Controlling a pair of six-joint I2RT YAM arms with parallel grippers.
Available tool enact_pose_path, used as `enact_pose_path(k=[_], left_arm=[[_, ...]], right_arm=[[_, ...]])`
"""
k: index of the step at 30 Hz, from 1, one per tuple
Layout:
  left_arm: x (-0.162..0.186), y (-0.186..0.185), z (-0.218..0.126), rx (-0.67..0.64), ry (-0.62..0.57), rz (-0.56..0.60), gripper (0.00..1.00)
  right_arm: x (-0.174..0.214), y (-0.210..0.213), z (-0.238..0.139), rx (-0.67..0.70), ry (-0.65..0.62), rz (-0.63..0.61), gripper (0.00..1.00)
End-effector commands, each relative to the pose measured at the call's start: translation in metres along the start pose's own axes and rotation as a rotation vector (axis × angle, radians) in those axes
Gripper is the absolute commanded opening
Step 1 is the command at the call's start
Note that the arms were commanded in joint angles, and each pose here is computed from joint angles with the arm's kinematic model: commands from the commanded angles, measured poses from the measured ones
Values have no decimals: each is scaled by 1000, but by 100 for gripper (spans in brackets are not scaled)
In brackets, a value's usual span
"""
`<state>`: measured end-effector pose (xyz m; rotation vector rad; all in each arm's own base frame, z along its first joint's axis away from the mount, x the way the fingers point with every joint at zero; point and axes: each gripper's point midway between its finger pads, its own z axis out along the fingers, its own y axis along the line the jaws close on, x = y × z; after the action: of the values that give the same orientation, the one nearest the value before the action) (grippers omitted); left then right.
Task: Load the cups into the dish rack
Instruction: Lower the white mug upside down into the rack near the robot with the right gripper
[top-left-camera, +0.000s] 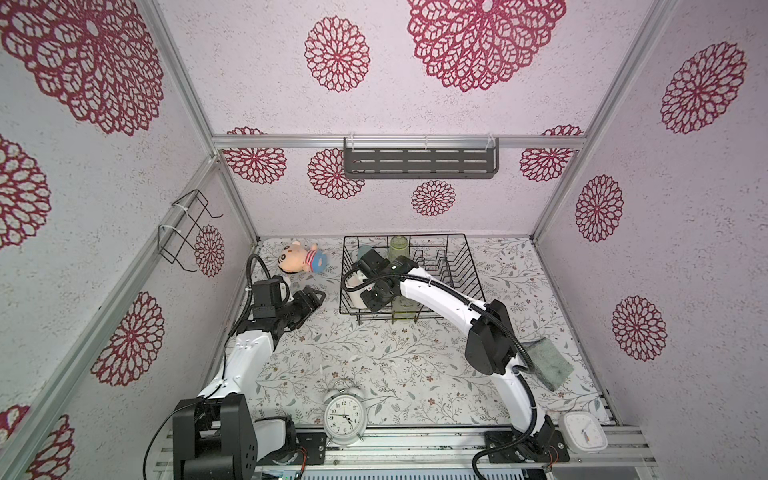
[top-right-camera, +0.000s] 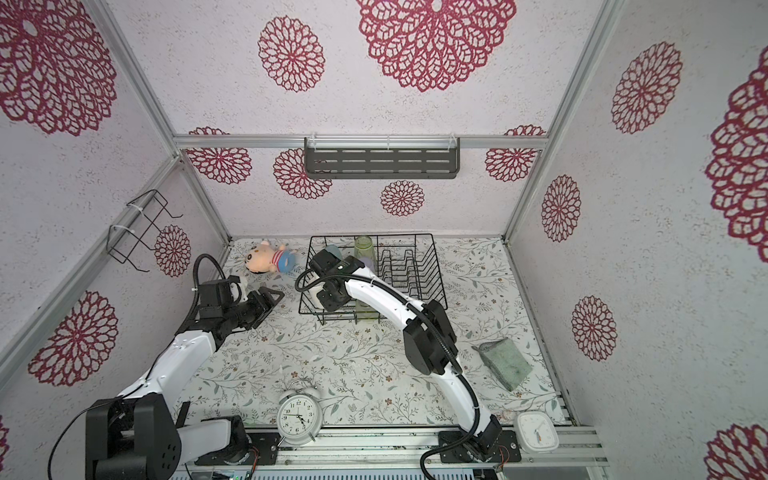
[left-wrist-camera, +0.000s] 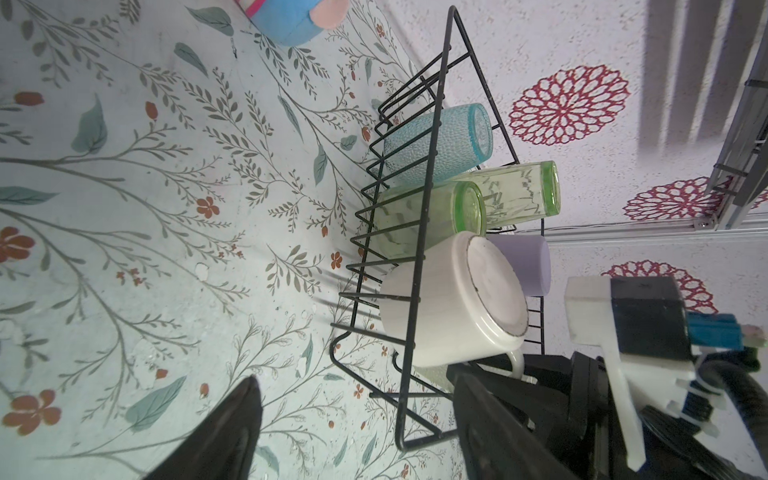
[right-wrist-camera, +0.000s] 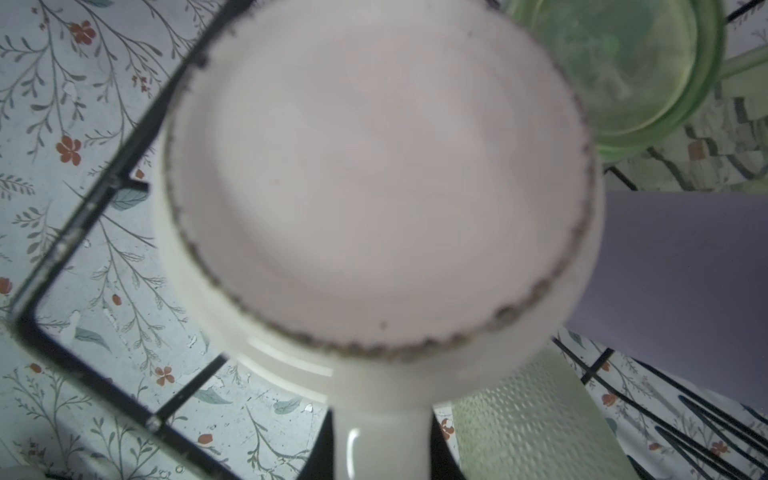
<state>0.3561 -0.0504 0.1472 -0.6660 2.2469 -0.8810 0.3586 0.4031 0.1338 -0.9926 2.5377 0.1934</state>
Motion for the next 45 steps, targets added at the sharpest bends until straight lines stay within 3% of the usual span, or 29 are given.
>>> enact_pose_path(k=[1, 21, 28, 38, 45], left_arm=[[-2, -1, 1, 15, 2, -9, 76], [-1, 0, 0, 1, 11, -19, 76], [-2, 1, -7, -33, 0, -5, 76], [-1, 2, -10, -41, 1, -10, 76], [0, 3, -13, -51, -5, -4, 76]], right_arm=[[-25, -7, -26, 41, -93, -8, 0], [-27, -20, -7, 79, -78, -163, 0], [-18, -15, 1, -46, -40, -186, 5], [-13, -18, 12, -37, -16, -221, 16], [-13, -15, 12, -56, -17, -255, 18]])
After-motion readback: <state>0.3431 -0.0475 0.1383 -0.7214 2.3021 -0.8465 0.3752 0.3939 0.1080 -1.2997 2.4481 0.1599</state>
